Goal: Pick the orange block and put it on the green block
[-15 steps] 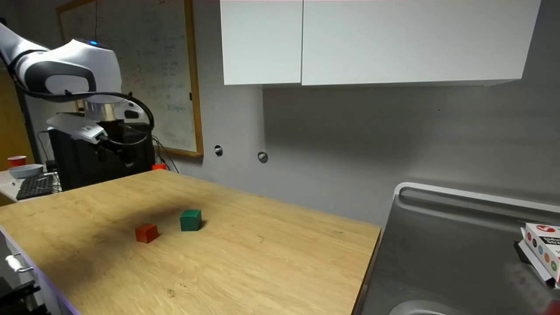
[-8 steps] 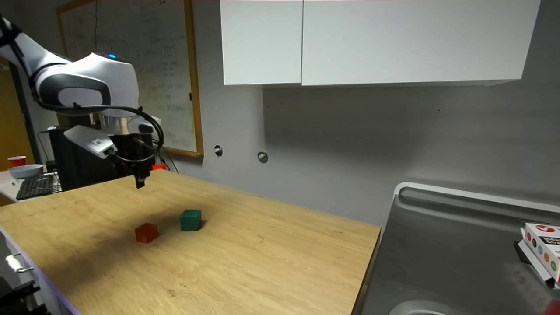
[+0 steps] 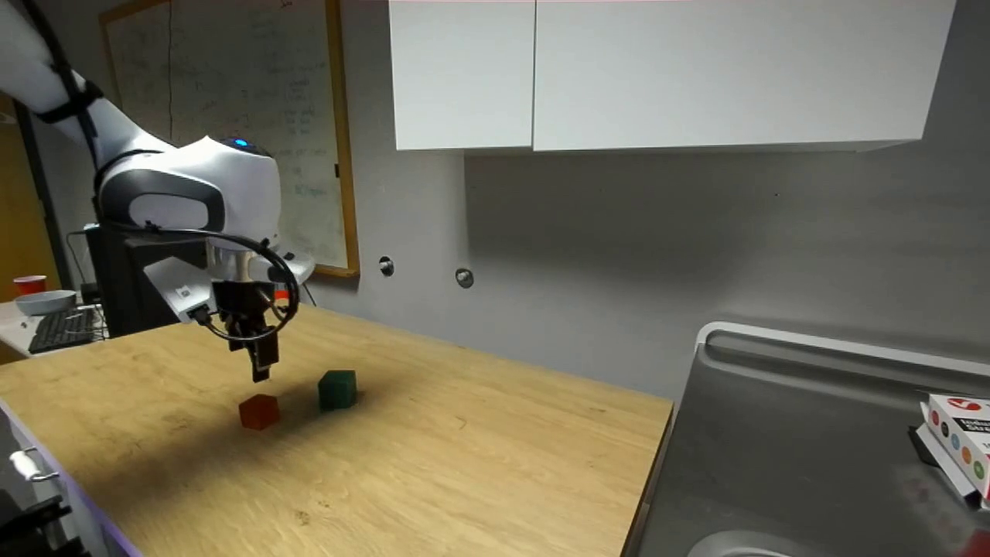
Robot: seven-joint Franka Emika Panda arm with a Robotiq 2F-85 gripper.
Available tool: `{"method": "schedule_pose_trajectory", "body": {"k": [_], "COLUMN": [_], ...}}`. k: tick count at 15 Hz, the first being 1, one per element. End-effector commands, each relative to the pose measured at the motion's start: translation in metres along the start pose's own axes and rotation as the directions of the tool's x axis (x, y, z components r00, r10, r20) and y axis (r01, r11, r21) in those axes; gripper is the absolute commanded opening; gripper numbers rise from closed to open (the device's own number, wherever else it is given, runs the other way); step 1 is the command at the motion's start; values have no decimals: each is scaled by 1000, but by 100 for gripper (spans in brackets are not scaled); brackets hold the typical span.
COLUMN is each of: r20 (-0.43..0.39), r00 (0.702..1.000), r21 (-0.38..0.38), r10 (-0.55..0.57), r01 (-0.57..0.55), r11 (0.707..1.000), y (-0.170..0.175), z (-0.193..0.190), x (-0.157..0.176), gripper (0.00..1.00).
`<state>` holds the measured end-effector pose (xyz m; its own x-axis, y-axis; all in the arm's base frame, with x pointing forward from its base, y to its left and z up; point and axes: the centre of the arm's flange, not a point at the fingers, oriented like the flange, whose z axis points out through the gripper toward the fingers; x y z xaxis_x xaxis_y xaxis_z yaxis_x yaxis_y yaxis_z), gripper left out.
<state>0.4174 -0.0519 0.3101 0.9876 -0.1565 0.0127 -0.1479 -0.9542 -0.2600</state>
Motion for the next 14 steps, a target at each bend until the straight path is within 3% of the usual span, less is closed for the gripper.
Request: {"method": "schedule_pose_trajectory", "body": {"k": [1,8,14], "r20": [34,111,137], "r00": [993,968,960], "r21": [-14,-50,-83], "r10": [109,227,246], "r01": [-109,-222,-236], "r11": [994,974,968], "y": [24,60,57], "z": [16,49,54], "x": [12,30,49], "gripper": [100,100,100]}}
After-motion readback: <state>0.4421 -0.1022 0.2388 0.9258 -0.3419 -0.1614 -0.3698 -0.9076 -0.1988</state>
